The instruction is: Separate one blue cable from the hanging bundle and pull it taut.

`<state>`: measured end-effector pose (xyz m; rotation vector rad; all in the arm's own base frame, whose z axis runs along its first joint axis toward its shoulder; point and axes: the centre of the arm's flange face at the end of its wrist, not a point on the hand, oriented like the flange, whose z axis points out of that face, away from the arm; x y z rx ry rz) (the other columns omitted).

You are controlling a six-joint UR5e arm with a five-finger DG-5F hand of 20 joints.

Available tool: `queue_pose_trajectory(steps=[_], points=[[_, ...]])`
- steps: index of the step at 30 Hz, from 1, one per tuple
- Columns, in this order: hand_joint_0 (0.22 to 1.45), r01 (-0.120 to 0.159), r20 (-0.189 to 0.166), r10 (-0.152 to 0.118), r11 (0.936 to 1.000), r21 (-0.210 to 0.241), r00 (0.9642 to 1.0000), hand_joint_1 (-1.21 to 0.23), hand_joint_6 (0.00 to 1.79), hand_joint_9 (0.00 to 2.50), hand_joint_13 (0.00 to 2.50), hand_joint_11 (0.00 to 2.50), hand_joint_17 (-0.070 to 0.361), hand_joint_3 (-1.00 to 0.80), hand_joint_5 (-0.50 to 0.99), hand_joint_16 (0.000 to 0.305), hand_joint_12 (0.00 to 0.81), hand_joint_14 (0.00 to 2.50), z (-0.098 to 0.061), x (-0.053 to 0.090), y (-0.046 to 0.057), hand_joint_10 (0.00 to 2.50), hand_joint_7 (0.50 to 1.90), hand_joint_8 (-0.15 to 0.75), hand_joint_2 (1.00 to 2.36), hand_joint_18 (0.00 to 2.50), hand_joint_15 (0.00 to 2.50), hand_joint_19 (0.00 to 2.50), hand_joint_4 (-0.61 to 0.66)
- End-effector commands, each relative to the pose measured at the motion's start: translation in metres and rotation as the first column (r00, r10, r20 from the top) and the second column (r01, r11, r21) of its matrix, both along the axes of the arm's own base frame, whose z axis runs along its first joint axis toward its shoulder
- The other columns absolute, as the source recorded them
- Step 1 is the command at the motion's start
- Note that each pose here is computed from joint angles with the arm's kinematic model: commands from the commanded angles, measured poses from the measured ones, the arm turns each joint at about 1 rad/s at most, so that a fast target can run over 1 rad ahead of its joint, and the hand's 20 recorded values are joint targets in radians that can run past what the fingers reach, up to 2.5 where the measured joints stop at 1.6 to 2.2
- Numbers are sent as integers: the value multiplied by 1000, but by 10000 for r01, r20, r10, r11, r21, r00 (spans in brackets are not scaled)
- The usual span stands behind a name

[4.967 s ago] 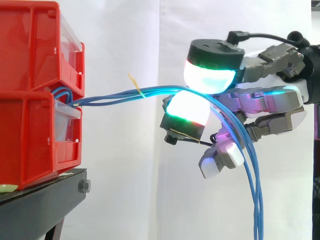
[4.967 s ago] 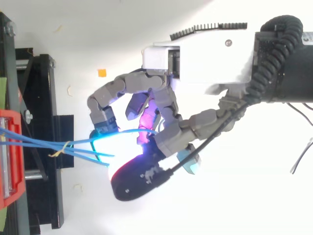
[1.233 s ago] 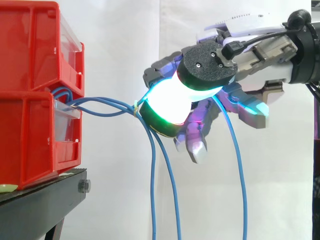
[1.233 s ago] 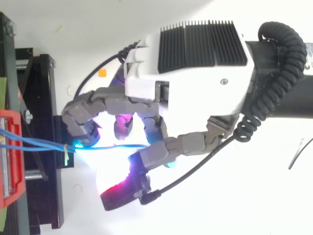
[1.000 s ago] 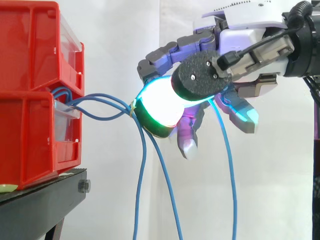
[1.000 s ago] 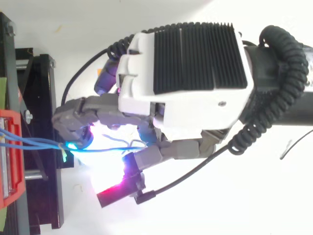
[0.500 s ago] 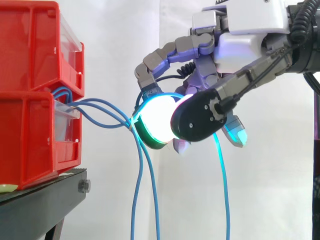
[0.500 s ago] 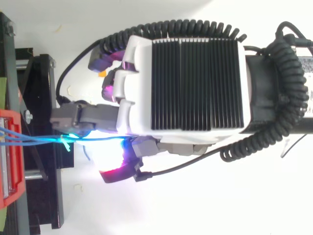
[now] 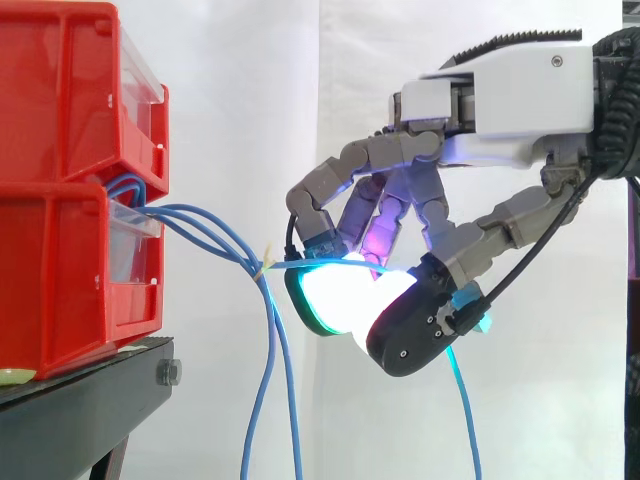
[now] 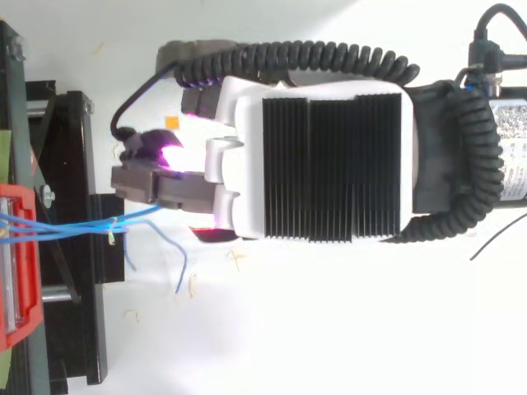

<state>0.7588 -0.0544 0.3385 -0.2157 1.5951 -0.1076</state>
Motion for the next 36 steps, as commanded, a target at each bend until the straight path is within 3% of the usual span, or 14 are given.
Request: queue_pose_trajectory(steps=[1,10,12,14,17,22,26,29,30,32,33,34,35,36], points=[[700,-95,118,117,9845,-1751,9999,-786,505,1833,1090,254,95,-190,129,42,213,14,0,0,-1,11,1269,80,1016,616,364,522,24],[700,26,23,-24,9977,-676,10000,-786,505,1833,1086,254,94,-193,129,42,215,14,-1,-1,-8,11,1275,74,1016,617,367,525,24],[699,74,-71,-71,9986,530,9999,-786,505,1830,1087,257,94,-191,129,42,216,14,-1,-1,-8,14,1268,79,1016,617,360,524,24],[698,111,-146,-89,9869,1609,9999,-785,505,1831,1085,252,94,-190,129,42,216,14,-1,-1,-8,11,1268,80,1016,615,369,523,19],[698,92,-230,-35,9669,2551,9997,-785,505,1828,1081,251,95,-191,129,42,216,14,-1,-1,-5,11,1274,79,1016,614,368,523,26],[698,202,-341,-72,9173,3976,9994,-786,505,1829,1083,251,95,-191,129,42,216,14,-1,-1,-3,11,1273,74,1016,612,364,525,28],[698,209,-365,-59,9041,4268,9993,-786,505,1824,1081,249,95,-192,129,42,218,16,-1,-1,-2,11,1273,77,1016,612,361,522,35],[698,243,-402,-61,8821,4705,9992,-786,505,1828,1082,263,95,-191,129,42,217,14,-1,-1,-2,11,1273,78,1016,611,362,525,27],[698,279,-447,-62,8627,5049,9990,-786,505,1827,1082,251,95,-192,129,42,217,14,-2,-1,-2,11,1271,79,1016,611,362,526,28],[698,306,-454,-77,8476,5298,9989,-786,505,1827,1079,256,95,-191,129,42,219,14,-1,-1,-2,11,1273,73,1016,611,368,526,35],[698,334,-490,-76,8327,5527,9988,-786,505,1826,1079,255,95,-191,129,42,219,14,-2,-1,-2,13,1272,79,1016,611,368,526,30],[699,362,-517,-74,8118,5828,9986,-786,505,1826,1079,257,95,-191,129,42,217,14,-2,-1,-2,11,1273,79,1016,611,362,526,28],[699,409,-569,-70,7824,6215,9984,-785,505,1827,1079,256,95,-193,129,42,218,14,-3,-1,-2,11,1267,68,1016,610,362,529,35],[699,434,-599,-67,7699,6366,9982,-786,505,1827,1079,258,95,-191,129,42,218,14,-4,-2,-2,11,1273,73,1016,611,364,526,35]])
